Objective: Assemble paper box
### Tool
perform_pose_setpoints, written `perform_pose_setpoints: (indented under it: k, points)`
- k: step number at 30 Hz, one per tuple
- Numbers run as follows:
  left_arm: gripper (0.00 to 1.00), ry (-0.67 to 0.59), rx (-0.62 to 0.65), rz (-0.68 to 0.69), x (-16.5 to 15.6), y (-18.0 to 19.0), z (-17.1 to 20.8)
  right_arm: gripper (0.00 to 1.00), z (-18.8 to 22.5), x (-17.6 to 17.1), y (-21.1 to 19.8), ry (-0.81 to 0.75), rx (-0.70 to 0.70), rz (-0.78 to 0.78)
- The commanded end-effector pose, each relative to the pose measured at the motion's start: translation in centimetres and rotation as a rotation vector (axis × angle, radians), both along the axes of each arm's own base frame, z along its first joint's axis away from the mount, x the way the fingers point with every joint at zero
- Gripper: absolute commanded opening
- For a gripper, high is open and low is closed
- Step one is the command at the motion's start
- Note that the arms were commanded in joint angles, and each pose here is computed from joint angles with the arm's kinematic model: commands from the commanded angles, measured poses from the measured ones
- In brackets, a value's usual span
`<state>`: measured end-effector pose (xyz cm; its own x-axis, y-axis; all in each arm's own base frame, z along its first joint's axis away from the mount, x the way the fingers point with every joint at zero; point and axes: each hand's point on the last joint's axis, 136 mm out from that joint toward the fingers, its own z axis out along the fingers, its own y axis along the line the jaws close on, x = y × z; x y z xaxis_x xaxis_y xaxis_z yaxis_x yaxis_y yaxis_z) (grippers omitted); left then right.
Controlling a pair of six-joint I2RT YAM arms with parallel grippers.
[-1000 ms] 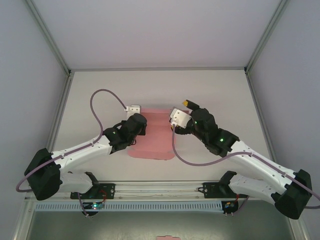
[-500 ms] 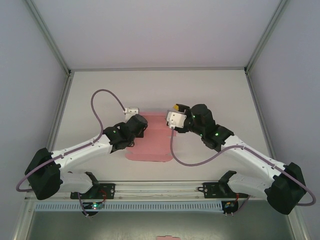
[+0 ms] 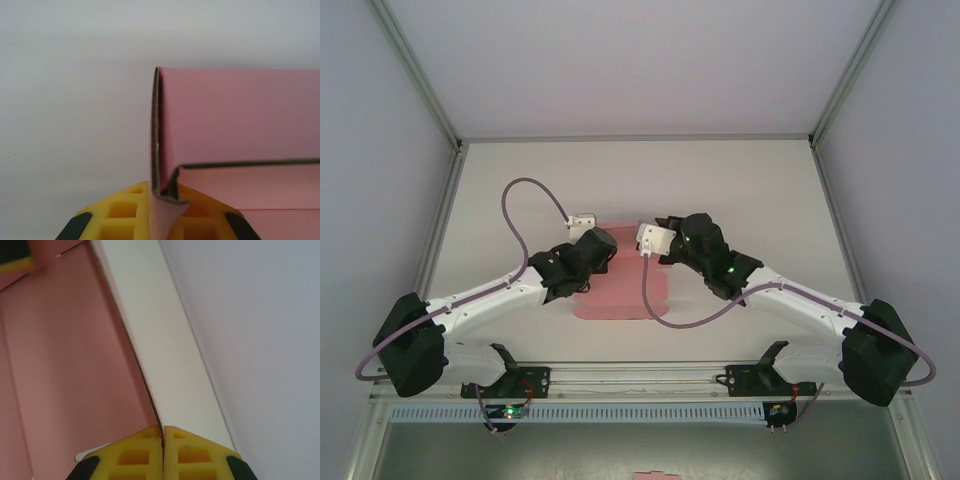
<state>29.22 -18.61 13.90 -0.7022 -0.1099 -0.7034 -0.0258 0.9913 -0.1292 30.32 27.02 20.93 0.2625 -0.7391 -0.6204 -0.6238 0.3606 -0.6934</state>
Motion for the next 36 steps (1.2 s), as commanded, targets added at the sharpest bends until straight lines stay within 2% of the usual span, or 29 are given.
perform_pose_setpoints:
  k: [1,6,10,14,16,19,23,24,27,30,33,36]
  points:
    - [0.00,-0.078,-0.095,0.042,1.4,-1.3,2.4,0.00,1.4,1.0,0.8,-0.015,0.177,-0.121]
    - [0.00,-0.107,-0.136,0.087,2.2,-1.5,3.0,0.00,2.7,1.6,1.2,0.034,0.421,-0.280]
    - [0.00,-0.139,-0.179,0.126,2.8,-1.7,3.5,0.02,3.3,1.2,2.0,0.190,0.718,-0.344]
    - [0.00,-0.160,-0.205,0.156,3.3,-1.8,3.6,0.07,4.6,-1.0,4.3,0.325,1.002,-0.209]
    - [0.00,-0.162,-0.210,0.161,3.5,-2.0,3.7,0.11,5.0,-1.8,5.0,0.367,1.068,-0.154]
    - [0.00,-0.168,-0.221,0.168,3.6,-2.0,3.7,0.11,5.9,-2.6,5.1,0.390,1.149,-0.115]
    - [0.00,-0.187,-0.215,0.184,3.5,-1.4,4.0,0.27,6.4,-3.6,4.3,0.388,1.137,-0.089]
    - [0.00,-0.192,-0.202,0.190,3.5,-1.1,4.1,0.31,6.5,-3.7,3.5,0.367,1.111,-0.111]
    - [0.00,-0.207,-0.156,0.207,3.1,0.1,4.4,0.52,6.4,-4.0,-0.9,0.298,0.967,-0.273]
    - [0.00,-0.224,-0.154,0.202,2.8,0.7,4.3,0.58,7.0,-4.9,-6.3,0.246,0.902,-0.420]
    - [0.00,-0.236,-0.175,0.173,2.5,0.5,4.4,0.60,7.8,-5.8,-10.4,0.199,0.931,-0.481]
    - [0.00,-0.238,-0.177,0.109,2.4,-0.2,4.4,0.61,7.8,-5.4,-13.3,0.165,0.963,-0.566]
